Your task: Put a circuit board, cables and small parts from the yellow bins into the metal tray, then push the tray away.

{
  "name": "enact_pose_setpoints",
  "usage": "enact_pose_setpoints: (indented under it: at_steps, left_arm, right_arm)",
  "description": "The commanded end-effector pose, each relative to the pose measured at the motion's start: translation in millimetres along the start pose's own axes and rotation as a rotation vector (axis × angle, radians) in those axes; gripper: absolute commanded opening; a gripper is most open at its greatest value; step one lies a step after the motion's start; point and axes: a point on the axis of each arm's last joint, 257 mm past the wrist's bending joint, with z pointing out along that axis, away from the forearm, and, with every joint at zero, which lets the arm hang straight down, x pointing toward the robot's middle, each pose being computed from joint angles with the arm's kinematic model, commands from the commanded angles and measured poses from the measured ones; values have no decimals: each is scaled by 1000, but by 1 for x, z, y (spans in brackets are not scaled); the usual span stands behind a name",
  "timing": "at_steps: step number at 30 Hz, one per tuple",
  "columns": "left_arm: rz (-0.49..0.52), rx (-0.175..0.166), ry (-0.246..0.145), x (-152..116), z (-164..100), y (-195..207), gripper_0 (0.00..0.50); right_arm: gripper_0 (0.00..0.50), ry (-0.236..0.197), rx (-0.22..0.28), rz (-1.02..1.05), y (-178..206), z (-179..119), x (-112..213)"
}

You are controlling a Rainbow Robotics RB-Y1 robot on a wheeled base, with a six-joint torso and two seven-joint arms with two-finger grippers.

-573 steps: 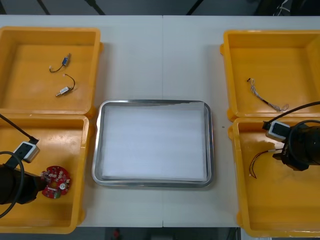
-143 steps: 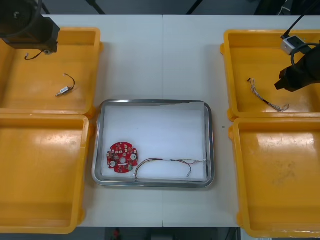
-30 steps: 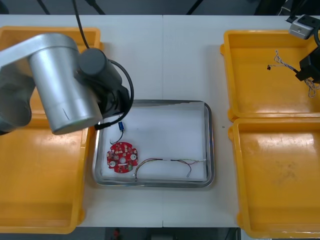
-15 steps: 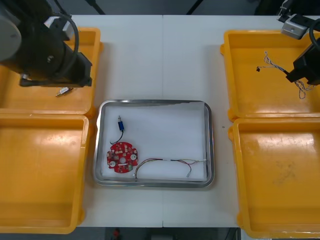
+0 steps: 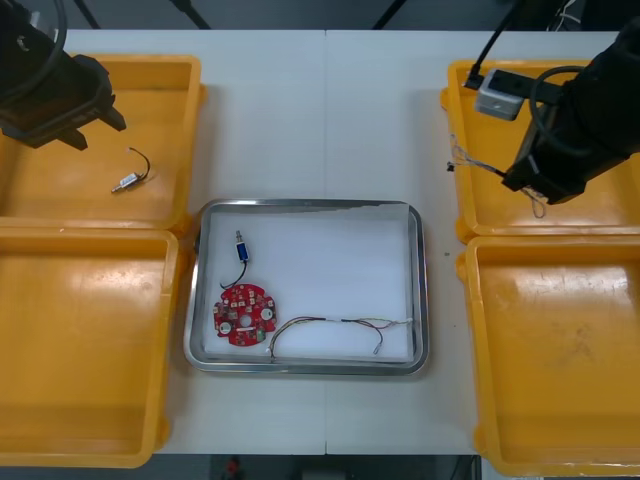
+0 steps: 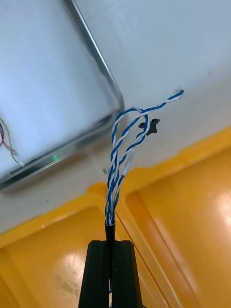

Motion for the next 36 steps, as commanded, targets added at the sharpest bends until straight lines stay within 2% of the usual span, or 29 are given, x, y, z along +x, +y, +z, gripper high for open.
enact_pose_setpoints:
  at_steps: [1,3,6,10,12,13,15,17,18,22,23,29,36]
  left_arm:
    - [-286,9,-117,-56,-29,18,500]
    - [-406,8,-122,-63,-27,28,500]
    - [-527,7,-122,-68,-24,37,500]
    - [-761,5,-115,-72,-21,47,500]
    - [-869,-3,-113,-71,-18,50,500]
    - [-869,-3,-113,-71,-18,50,500]
    - [-975,-24,-122,-69,-9,53,500]
    - [-1006,-41,-128,-67,-4,56,500]
    - [-1056,-46,-137,-68,2,59,500]
    - [-1122,-30,-138,-69,15,57,500]
    - [-1172,-23,-135,-68,25,56,500]
    - [-1225,-28,-169,-67,50,52,500]
    - [-1278,-14,-136,-60,70,39,500]
  right_arm:
    - [0,-68,-53,-164,37,11,-49]
    - [0,-87,-78,-206,52,21,-62]
    - [0,-96,-86,-254,64,30,-76]
    - [0,-100,-92,-327,83,50,-95]
    - [0,-110,-99,-361,93,61,-104]
    - [0,-110,-99,-361,93,61,-104]
    - [0,-135,-98,-421,102,76,-115]
    - [0,-139,-99,-452,105,83,-118]
    - [0,-144,-106,-487,109,92,-119]
    - [0,-134,-117,-537,112,106,-115]
    - [0,-118,-126,-568,115,115,-110]
    - [0,-75,-132,-589,113,133,-101]
    - [0,-42,-130,-563,108,153,-100]
